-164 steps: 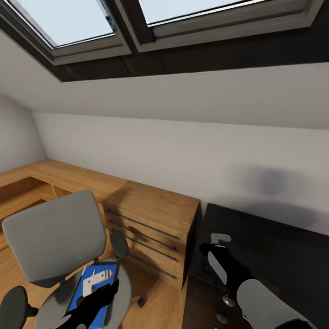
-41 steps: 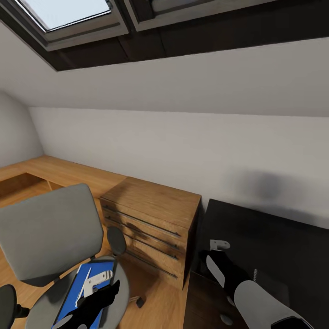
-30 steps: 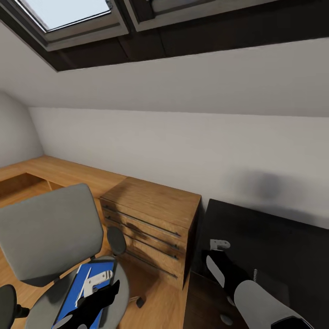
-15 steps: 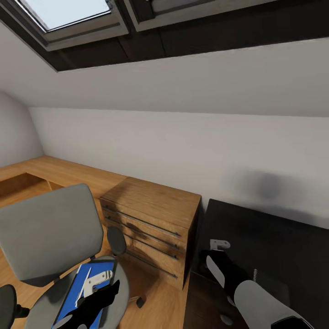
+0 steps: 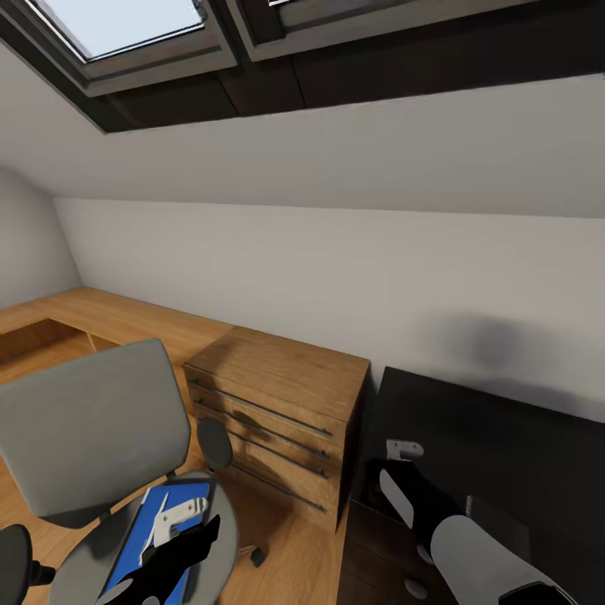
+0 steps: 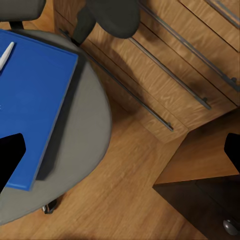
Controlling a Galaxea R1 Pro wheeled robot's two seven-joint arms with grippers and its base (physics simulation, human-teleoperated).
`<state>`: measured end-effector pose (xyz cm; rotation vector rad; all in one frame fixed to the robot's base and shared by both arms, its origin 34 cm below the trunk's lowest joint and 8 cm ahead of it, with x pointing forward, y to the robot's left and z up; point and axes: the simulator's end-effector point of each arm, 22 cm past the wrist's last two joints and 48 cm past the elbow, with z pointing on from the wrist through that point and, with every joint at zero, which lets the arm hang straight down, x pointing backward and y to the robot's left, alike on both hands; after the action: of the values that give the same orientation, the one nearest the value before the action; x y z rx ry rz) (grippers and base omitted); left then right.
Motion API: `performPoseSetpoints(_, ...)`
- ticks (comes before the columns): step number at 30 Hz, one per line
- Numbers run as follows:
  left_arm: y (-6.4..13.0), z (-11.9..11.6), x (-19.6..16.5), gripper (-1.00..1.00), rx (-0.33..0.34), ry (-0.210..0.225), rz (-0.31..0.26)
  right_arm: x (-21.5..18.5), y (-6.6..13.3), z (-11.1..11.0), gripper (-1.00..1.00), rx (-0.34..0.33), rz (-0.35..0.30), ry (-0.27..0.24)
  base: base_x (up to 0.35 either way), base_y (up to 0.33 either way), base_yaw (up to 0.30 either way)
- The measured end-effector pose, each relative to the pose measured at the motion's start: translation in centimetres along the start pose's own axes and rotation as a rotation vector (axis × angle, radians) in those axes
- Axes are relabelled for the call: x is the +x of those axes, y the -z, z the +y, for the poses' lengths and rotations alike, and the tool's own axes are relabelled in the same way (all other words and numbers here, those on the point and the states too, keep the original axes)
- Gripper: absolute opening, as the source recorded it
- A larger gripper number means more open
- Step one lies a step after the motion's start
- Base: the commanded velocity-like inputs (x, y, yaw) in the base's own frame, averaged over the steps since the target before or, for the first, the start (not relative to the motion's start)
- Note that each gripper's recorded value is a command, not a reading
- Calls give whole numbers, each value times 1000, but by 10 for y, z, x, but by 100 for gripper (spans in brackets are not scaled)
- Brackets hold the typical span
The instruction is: In the bedroom, organize the workspace by keeping the computer under the desk, ensuring the monitor is on the desk, placing the keyboard on the desk next to the monitor, placing the mouse on the desk next to the keyboard, moving the folder from the swivel chair onto the desk next to the mouse, stacking the notebook on top of the folder with the pen on top of the notebook, and positioning the swivel chair next to the desk.
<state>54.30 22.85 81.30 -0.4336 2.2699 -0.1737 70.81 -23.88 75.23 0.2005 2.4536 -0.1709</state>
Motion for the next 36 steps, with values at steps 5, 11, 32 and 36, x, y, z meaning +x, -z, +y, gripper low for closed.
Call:
performPoseSetpoints(5, 5, -1, -4, 100, -1, 2, 1, -30, 13, 4, -100, -13, -59, -14, 0, 0, 0)
performPoseSetpoints(11, 9, -2, -5, 100, -4, 2, 10, -95, 58, 15, -100, -40, -192, -40, -71, 0, 0)
performPoseSetpoints(32, 27, -8, -19, 100, -2, 1, 11, -109, 146, 15, -100, -80, -311, -91, -290, 0, -118)
performPoseSetpoints(36, 28, -8, -19, 100, -1, 1, 9, -109, 148, 15, -100, -82, -315, -92, -25, 0, -268)
